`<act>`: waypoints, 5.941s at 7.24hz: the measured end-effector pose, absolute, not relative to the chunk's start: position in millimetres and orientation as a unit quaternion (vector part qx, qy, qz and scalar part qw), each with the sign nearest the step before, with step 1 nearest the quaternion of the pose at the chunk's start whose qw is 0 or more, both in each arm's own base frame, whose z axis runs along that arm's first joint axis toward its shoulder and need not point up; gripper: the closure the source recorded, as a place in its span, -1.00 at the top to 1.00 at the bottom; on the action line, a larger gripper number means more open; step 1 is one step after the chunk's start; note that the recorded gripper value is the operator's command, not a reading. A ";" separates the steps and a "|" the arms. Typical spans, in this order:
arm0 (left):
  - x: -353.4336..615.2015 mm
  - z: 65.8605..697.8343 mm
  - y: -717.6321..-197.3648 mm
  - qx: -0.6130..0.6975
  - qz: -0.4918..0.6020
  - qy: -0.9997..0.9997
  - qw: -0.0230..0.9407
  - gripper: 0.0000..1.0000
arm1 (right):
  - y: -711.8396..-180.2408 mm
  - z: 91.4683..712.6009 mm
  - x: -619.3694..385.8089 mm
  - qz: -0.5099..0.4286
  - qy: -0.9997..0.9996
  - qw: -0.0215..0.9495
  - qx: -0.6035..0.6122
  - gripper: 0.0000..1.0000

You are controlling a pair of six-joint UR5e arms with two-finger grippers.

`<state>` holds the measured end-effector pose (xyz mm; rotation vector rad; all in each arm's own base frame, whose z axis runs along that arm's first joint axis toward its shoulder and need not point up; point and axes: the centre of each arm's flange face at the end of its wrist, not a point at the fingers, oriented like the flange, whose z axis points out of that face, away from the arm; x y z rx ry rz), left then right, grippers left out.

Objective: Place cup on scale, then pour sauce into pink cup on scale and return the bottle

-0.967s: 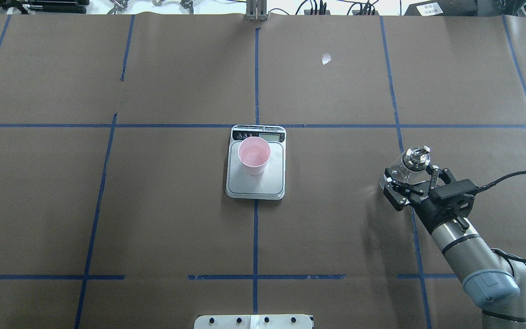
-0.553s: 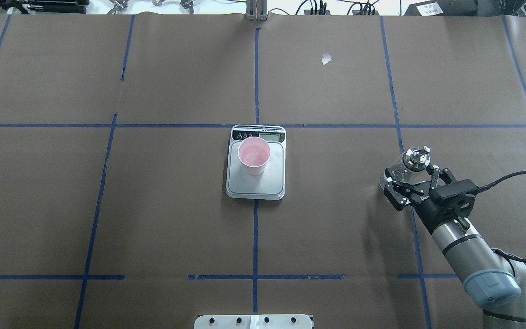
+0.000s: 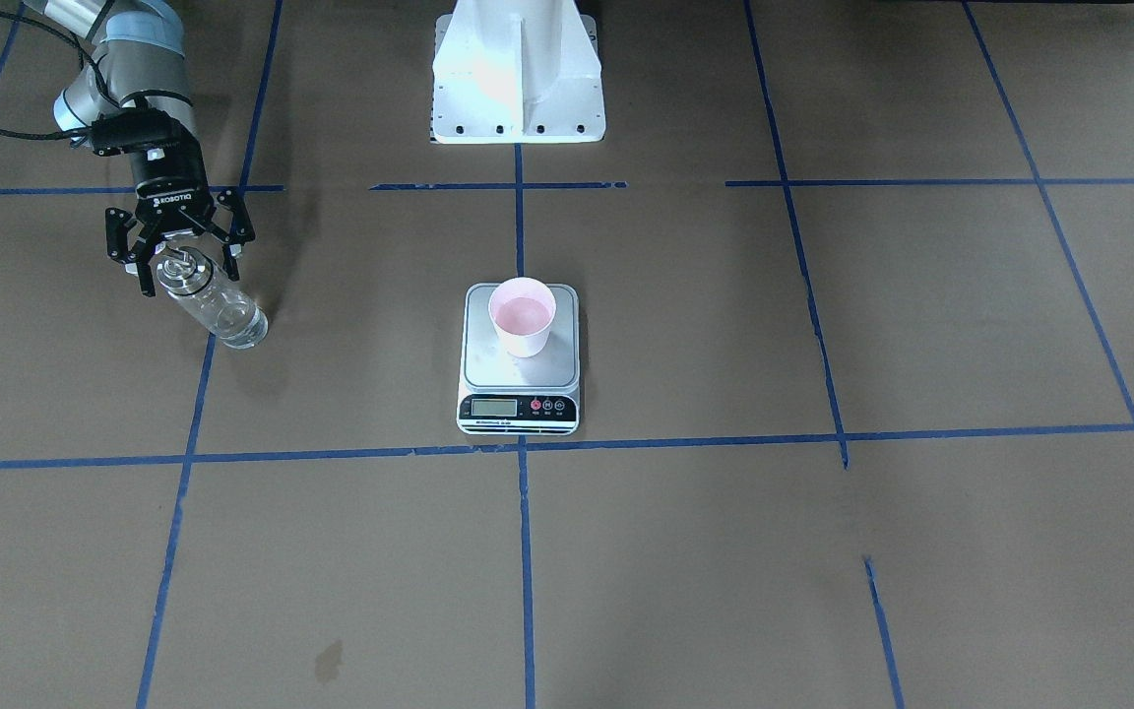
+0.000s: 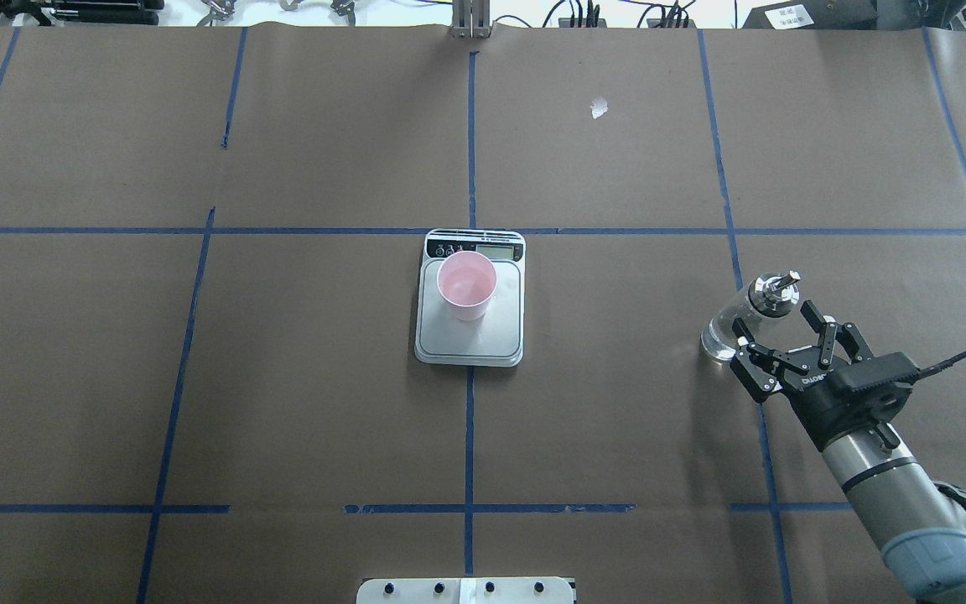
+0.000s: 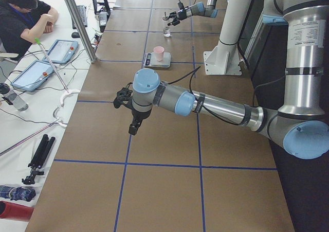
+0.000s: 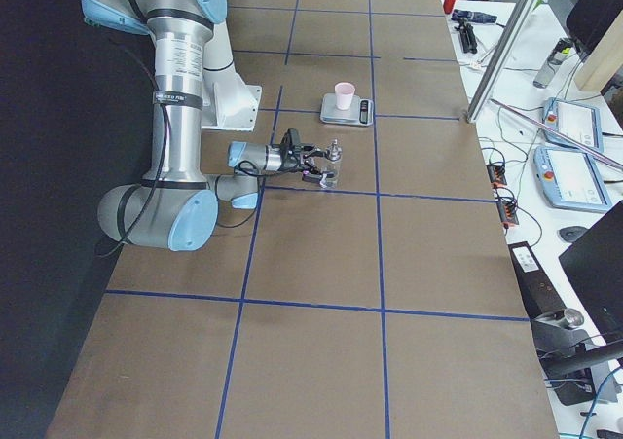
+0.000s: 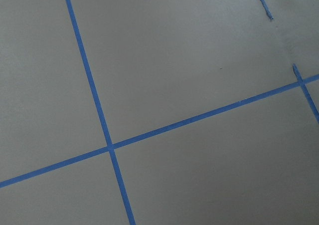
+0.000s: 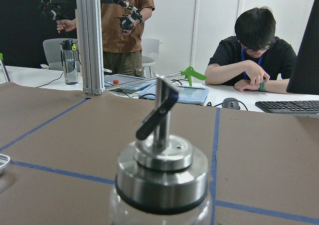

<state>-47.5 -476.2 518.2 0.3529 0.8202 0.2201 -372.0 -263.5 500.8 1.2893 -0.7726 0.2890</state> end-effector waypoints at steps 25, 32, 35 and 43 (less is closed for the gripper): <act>-47.4 515.9 -474.3 0.173 0.108 0.396 0.895 1.00 | -566.2 580.0 -9.7 0.027 -0.495 0.836 0.238 1.00; -48.0 521.7 -471.7 0.170 0.109 0.396 0.896 1.00 | -562.8 563.7 38.0 -0.037 -0.362 0.914 0.178 1.00; -48.2 527.9 -468.9 0.164 0.106 0.397 0.897 1.00 | -489.1 647.0 45.0 -0.018 -0.353 0.928 0.117 1.00; -49.1 598.5 -468.7 0.094 0.074 0.394 0.911 1.00 | -436.3 665.9 23.6 -0.076 -0.390 0.915 0.066 1.00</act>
